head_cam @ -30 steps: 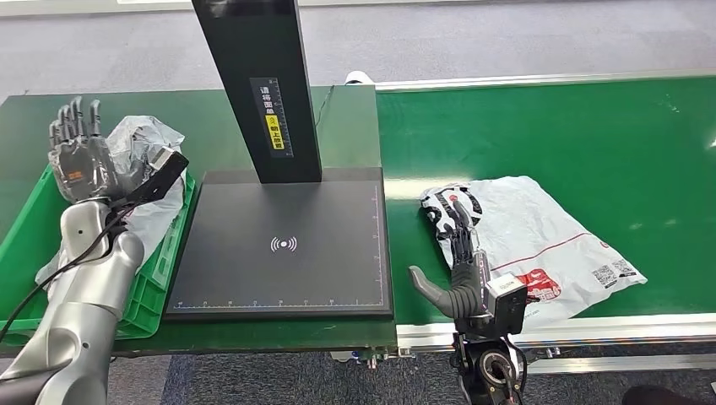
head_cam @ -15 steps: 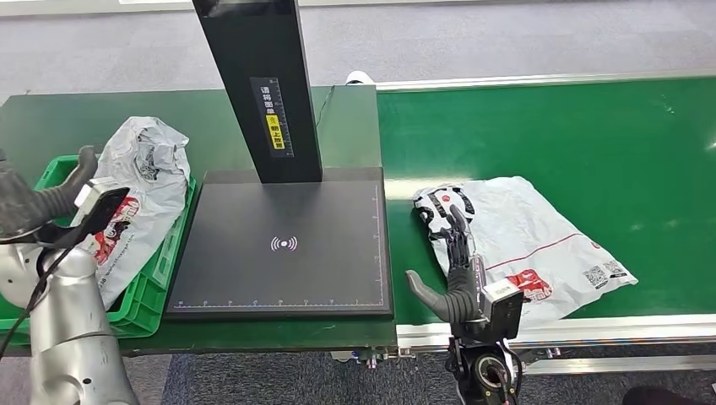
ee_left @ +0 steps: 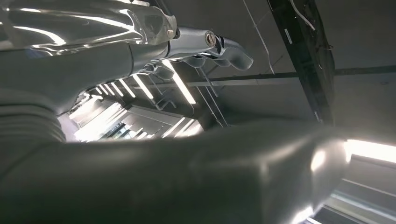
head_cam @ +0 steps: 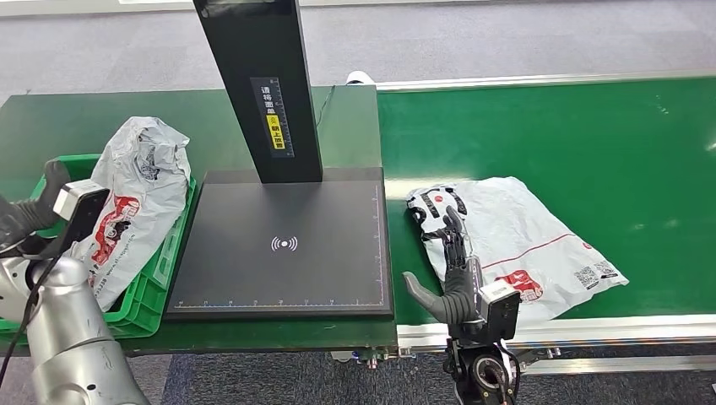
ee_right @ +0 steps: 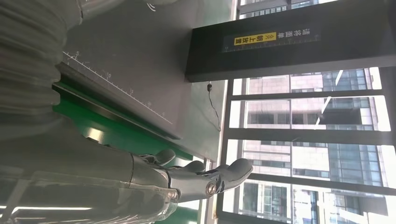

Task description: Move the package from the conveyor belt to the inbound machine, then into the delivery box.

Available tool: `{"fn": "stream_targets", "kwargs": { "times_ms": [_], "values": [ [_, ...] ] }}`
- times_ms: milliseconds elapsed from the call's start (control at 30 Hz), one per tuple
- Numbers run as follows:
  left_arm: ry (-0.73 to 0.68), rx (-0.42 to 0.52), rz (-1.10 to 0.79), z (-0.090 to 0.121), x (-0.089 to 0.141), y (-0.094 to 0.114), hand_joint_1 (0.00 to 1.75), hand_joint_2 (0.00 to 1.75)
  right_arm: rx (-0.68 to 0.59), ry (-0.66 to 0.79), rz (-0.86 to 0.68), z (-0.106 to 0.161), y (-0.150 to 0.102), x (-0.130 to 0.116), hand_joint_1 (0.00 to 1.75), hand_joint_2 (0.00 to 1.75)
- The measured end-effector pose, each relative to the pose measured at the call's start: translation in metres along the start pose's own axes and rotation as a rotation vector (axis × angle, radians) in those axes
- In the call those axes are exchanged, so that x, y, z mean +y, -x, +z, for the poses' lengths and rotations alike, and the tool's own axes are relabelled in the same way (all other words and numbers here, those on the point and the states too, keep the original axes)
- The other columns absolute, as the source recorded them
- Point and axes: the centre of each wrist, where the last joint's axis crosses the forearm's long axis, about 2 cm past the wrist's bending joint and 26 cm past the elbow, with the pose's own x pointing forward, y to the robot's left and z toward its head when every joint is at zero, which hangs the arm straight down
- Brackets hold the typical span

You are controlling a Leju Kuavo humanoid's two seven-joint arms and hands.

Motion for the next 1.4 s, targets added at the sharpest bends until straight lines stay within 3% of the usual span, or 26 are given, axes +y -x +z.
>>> {"fn": "stream_targets", "kwargs": {
  "times_ms": [267,367,467,533,600,667,733,833,900,1067,1400],
  "values": [
    [-0.029,0.038,0.028,0.002,0.001,0.0,0.0,0.0,0.001,0.0,0.0,0.0,0.0,0.0,0.0,1.75],
    [-0.092,0.102,0.132,0.009,0.003,-0.007,0.0,0.0,0.001,0.005,0.001,0.0,0.0,0.0,0.0,1.75],
    [-0.101,0.18,0.336,0.024,-0.004,-0.027,0.0,0.0,-0.003,0.011,0.004,0.0,0.0,0.0,0.0,1.75],
    [-0.011,0.252,0.558,0.037,-0.012,-0.048,0.0,0.87,-0.007,0.016,0.008,-0.001,0.0,-0.001,0.0,1.75],
    [0.167,0.329,0.856,0.054,-0.02,-0.074,0.0,1.75,-0.011,0.012,0.011,-0.004,-0.001,-0.002,0.0,1.75],
    [0.4,0.37,1.157,0.084,-0.024,-0.101,0.0,1.75,-0.014,-0.005,0.02,-0.007,-0.001,-0.003,0.0,1.75],
    [0.606,0.37,1.347,0.133,-0.021,-0.126,0.0,1.75,-0.015,-0.024,0.033,-0.01,-0.002,-0.004,0.0,1.75],
    [0.761,0.387,1.447,0.201,-0.008,-0.159,0.0,1.75,-0.02,-0.037,0.043,-0.014,-0.003,-0.003,0.0,1.75],
    [0.822,0.419,1.466,0.222,-0.001,-0.171,0.0,1.75,-0.023,-0.041,0.045,-0.016,-0.004,-0.003,0.0,1.75],
    [0.927,0.463,1.468,0.236,0.005,-0.182,0.0,1.75,-0.029,-0.049,0.042,-0.019,-0.004,0.0,0.0,1.75],
    [0.976,0.436,1.477,0.238,0.008,-0.184,0.0,1.75,-0.044,-0.047,0.048,-0.023,-0.005,0.006,0.0,1.75]
  ]
}}
